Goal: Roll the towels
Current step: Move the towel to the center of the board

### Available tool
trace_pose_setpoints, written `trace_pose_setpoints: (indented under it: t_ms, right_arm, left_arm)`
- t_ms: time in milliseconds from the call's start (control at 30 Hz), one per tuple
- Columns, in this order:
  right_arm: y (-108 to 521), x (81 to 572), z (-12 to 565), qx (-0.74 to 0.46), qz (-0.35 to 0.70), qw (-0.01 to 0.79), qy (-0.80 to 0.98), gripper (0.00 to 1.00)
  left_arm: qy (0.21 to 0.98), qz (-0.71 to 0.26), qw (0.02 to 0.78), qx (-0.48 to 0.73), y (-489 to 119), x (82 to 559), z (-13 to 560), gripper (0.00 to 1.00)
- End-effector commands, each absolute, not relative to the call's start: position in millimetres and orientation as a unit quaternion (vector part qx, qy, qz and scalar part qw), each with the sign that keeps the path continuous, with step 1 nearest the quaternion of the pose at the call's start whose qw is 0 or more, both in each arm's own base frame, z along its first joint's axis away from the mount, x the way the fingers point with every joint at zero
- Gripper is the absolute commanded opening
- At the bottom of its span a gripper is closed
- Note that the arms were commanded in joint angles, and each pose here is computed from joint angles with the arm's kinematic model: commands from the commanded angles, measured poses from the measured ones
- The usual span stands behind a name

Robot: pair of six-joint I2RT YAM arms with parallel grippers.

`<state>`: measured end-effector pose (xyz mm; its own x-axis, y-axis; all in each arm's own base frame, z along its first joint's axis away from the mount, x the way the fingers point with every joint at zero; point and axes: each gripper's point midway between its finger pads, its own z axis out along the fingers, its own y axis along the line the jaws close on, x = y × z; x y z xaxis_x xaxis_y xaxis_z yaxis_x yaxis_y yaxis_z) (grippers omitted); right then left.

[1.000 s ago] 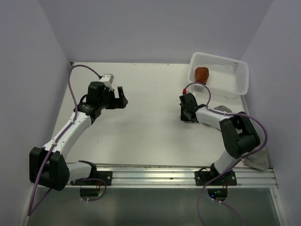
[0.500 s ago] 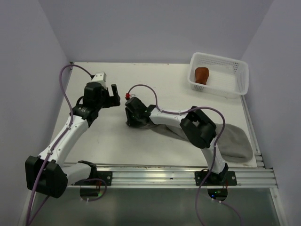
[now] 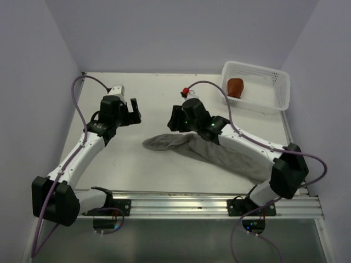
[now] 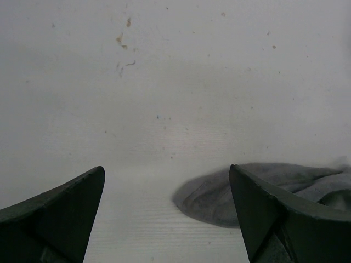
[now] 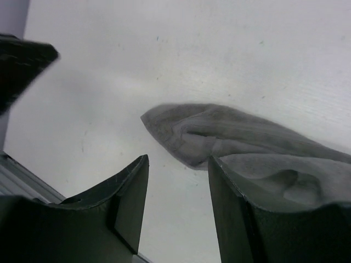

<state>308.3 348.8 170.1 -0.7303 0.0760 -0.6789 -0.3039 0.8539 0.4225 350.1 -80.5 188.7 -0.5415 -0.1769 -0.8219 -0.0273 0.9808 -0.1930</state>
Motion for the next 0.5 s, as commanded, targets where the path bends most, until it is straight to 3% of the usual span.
trace_pose_setpoints:
  t_ms: [0,200,467]
  right_arm:
    - [292,301,176,-0.025,0.222,0.39,0.893,0.51]
    - [218,274,172,0.027,0.202,0.417,0.886,0.47]
    - [190,250,161,0.025,0.197,0.418,0.887,0.46]
  left_arm:
    - [0.893,-0.15,0.42,-0.064,-107,346,163,0.99]
    - [0.906,-0.222,0.347,-0.095,-128,309,111,0.95]
    - [0.898,-0.285,0.298,-0.154,-143,276,67,0.88]
